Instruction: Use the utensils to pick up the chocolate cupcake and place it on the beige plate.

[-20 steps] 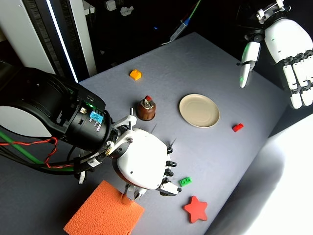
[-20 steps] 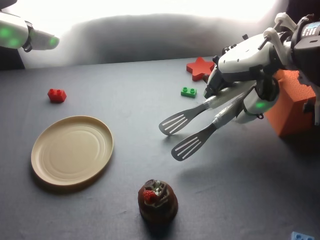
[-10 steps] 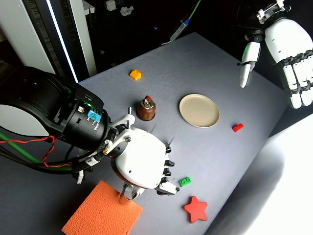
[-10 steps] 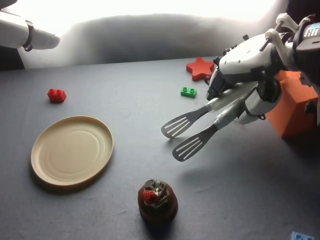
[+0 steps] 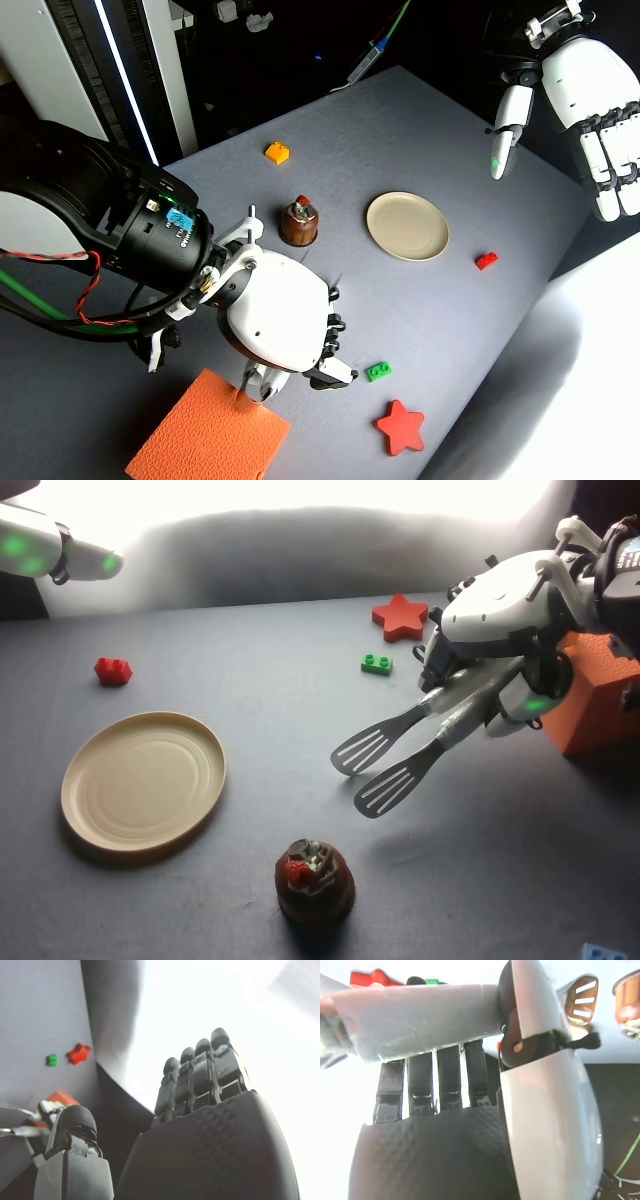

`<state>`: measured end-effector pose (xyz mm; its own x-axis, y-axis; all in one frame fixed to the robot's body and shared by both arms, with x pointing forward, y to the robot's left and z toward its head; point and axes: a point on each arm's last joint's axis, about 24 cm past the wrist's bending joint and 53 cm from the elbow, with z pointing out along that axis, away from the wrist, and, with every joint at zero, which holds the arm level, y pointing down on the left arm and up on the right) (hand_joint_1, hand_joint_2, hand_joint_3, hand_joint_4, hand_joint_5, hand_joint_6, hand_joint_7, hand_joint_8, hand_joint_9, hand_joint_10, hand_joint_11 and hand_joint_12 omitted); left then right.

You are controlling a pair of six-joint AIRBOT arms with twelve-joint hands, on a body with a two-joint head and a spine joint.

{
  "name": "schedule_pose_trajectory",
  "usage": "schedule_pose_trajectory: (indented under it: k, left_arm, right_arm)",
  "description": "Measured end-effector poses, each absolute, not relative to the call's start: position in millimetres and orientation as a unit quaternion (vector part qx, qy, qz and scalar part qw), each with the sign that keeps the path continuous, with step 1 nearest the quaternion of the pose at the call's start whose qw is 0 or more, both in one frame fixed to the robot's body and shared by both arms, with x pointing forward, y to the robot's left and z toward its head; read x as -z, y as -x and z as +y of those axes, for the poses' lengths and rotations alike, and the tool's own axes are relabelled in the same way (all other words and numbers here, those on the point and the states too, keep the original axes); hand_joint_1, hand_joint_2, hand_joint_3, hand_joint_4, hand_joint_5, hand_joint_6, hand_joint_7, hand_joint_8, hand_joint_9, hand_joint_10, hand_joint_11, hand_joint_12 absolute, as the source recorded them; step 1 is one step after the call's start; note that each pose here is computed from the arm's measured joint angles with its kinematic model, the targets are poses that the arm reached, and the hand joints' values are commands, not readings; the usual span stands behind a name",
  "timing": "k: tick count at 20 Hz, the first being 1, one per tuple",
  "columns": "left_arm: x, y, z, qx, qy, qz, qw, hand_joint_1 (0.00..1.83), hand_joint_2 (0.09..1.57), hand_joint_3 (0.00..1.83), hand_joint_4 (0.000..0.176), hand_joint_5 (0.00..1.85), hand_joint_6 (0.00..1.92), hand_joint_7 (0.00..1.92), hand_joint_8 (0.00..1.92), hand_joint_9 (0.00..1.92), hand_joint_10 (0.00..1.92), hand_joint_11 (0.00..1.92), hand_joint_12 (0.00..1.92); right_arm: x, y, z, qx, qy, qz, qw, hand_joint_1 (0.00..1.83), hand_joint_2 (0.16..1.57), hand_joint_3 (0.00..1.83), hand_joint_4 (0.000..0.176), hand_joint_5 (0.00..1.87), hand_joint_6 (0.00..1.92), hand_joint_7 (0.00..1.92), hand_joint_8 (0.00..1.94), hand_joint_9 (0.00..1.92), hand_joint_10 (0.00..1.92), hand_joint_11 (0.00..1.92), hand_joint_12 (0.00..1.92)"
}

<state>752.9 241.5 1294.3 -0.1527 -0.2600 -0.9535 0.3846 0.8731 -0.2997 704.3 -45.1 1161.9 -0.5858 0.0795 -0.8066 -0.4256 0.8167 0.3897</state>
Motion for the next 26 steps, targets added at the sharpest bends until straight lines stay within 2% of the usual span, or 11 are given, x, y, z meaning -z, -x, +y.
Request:
schedule_pose_trajectory:
  k: [6, 12, 13, 14, 16, 20, 24, 25, 26]
  left_arm:
    - [-1294.3, -753.0, 241.8, 0.248, -0.043, 0.718, 0.650, 0.15, 1.13, 0.00, 0.000, 0.08, 0.00, 0.06, 0.00, 0.05, 0.00, 0.00, 0.15]
    - [-1294.3, -753.0, 241.6, 0.248, -0.044, 0.717, 0.649, 0.16, 1.13, 0.00, 0.000, 0.09, 0.00, 0.08, 0.00, 0.06, 0.00, 0.00, 0.17]
    - [-1294.3, -753.0, 241.7, 0.248, -0.043, 0.717, 0.650, 0.17, 1.13, 0.00, 0.000, 0.09, 0.00, 0.08, 0.00, 0.06, 0.00, 0.00, 0.15]
    - [-1294.3, -752.9, 241.4, 0.248, -0.044, 0.717, 0.649, 0.16, 1.13, 0.00, 0.000, 0.08, 0.00, 0.07, 0.00, 0.04, 0.00, 0.00, 0.14]
    - [-1294.3, -753.0, 241.6, 0.248, -0.044, 0.717, 0.649, 0.17, 1.13, 0.00, 0.000, 0.09, 0.01, 0.07, 0.00, 0.05, 0.00, 0.00, 0.13]
    - [-1294.3, -752.8, 241.3, 0.248, -0.044, 0.717, 0.649, 0.14, 1.13, 0.00, 0.000, 0.08, 0.00, 0.06, 0.00, 0.04, 0.00, 0.00, 0.08]
    - [-1294.3, -753.0, 241.6, 0.248, -0.044, 0.717, 0.650, 0.15, 1.13, 0.00, 0.000, 0.09, 0.00, 0.08, 0.00, 0.06, 0.00, 0.00, 0.14]
    - [-1294.2, -753.1, 241.8, 0.247, -0.043, 0.718, 0.650, 0.15, 1.13, 0.00, 0.000, 0.09, 0.00, 0.08, 0.00, 0.06, 0.00, 0.00, 0.14]
    - [-1294.4, -753.0, 241.8, 0.248, -0.043, 0.717, 0.650, 0.15, 1.13, 0.00, 0.000, 0.09, 0.00, 0.08, 0.00, 0.06, 0.00, 0.00, 0.14]
  right_arm:
    - [-1163.0, -705.9, -50.9, -0.283, 0.099, 0.843, 0.446, 1.12, 1.14, 0.00, 0.000, 0.83, 0.00, 0.88, 0.00, 0.61, 0.49, 0.10, 1.46]
    - [-1172.7, -708.0, -48.5, -0.289, 0.098, 0.837, 0.454, 1.15, 1.12, 0.00, 0.000, 0.87, 0.02, 0.90, 0.01, 0.61, 0.52, 0.12, 1.48]
    - [-1174.9, -708.4, -48.0, -0.291, 0.098, 0.836, 0.456, 1.14, 1.14, 0.00, 0.000, 0.69, 0.56, 0.90, 0.01, 0.58, 0.57, 0.06, 1.52]
    - [-1176.2, -708.7, -48.2, -0.291, 0.098, 0.835, 0.456, 1.14, 1.14, 0.00, 0.000, 0.73, 0.33, 0.90, 0.01, 0.58, 0.57, 0.08, 1.48]
    - [-1177.4, -709.4, -49.9, -0.290, 0.096, 0.835, 0.457, 1.13, 1.13, 0.00, 0.000, 0.80, 0.11, 0.90, 0.00, 0.60, 0.54, 0.08, 1.48]
    - [-1177.3, -709.5, -50.5, -0.290, 0.096, 0.835, 0.457, 1.13, 1.14, 0.00, 0.000, 0.83, 0.03, 0.90, 0.00, 0.60, 0.54, 0.08, 1.49]
    - [-1189.1, -708.6, -51.5, -0.294, 0.095, 0.830, 0.464, 1.12, 1.14, 0.00, 0.000, 0.84, 0.02, 0.89, 0.00, 0.58, 0.55, 0.04, 1.52]
    - [-1194.2, -706.6, -51.1, -0.298, 0.095, 0.827, 0.467, 1.12, 1.17, 0.01, 0.000, 0.83, 0.96, 0.90, 0.00, 0.59, 0.58, 0.09, 1.51]
    - [-1198.1, -703.5, -49.6, -0.301, 0.098, 0.825, 0.469, 1.12, 1.17, 0.01, 0.000, 0.83, 0.96, 0.90, 0.00, 0.59, 0.58, 0.09, 1.51]
